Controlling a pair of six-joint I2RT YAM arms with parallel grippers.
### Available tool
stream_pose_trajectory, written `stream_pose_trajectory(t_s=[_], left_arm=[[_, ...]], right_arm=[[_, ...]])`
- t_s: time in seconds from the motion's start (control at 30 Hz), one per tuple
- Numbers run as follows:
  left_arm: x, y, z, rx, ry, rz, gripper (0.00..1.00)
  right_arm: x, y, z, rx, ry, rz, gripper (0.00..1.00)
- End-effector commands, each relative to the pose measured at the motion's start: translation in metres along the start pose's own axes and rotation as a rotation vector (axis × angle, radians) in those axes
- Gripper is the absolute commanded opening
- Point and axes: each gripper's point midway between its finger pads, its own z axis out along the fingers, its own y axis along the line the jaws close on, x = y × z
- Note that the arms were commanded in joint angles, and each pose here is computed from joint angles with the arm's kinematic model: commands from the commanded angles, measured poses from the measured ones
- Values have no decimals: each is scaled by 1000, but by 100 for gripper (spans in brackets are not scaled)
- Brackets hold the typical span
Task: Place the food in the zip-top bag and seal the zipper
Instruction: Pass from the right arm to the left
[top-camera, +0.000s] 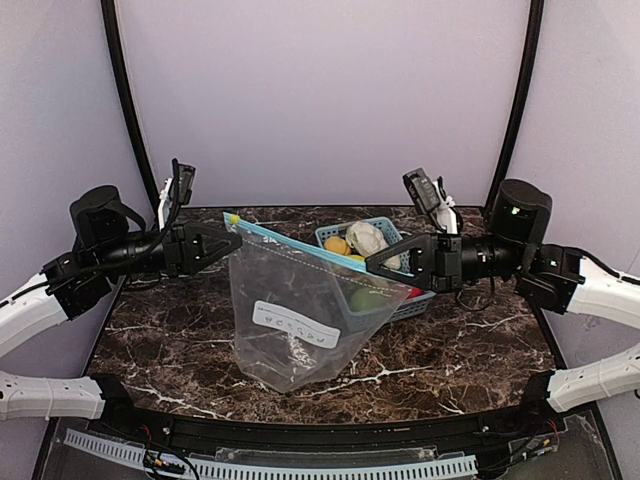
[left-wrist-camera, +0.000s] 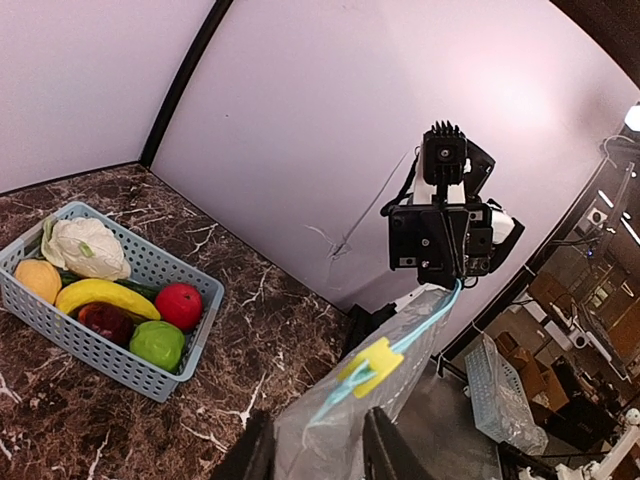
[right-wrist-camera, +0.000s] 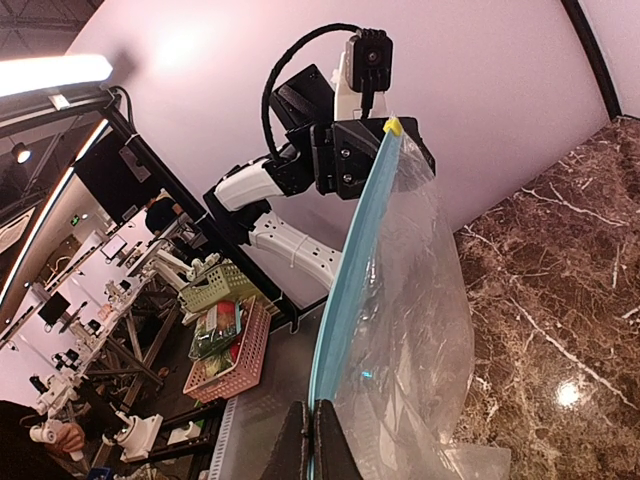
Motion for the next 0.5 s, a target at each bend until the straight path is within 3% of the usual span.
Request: stream_pose_trajectory(t_s=[0.0, 0.13, 0.2, 0.3, 0.47], left_arm=[[-5, -7, -3, 22, -24, 21, 21], [0, -6, -2, 27, -8, 14, 7], [4, -4, -2, 25, 7, 9, 2], [15, 2, 0, 11, 44, -5, 1], [40, 15, 4, -15, 138, -29, 1]], right_arm=[[2, 0, 2, -7, -5, -3, 0], [3, -7, 1, 26, -11, 5, 0], [4, -11, 0, 50, -11, 12, 6], [3, -19, -2, 106, -18, 17, 24], [5, -41, -10, 264, -4, 22, 66]])
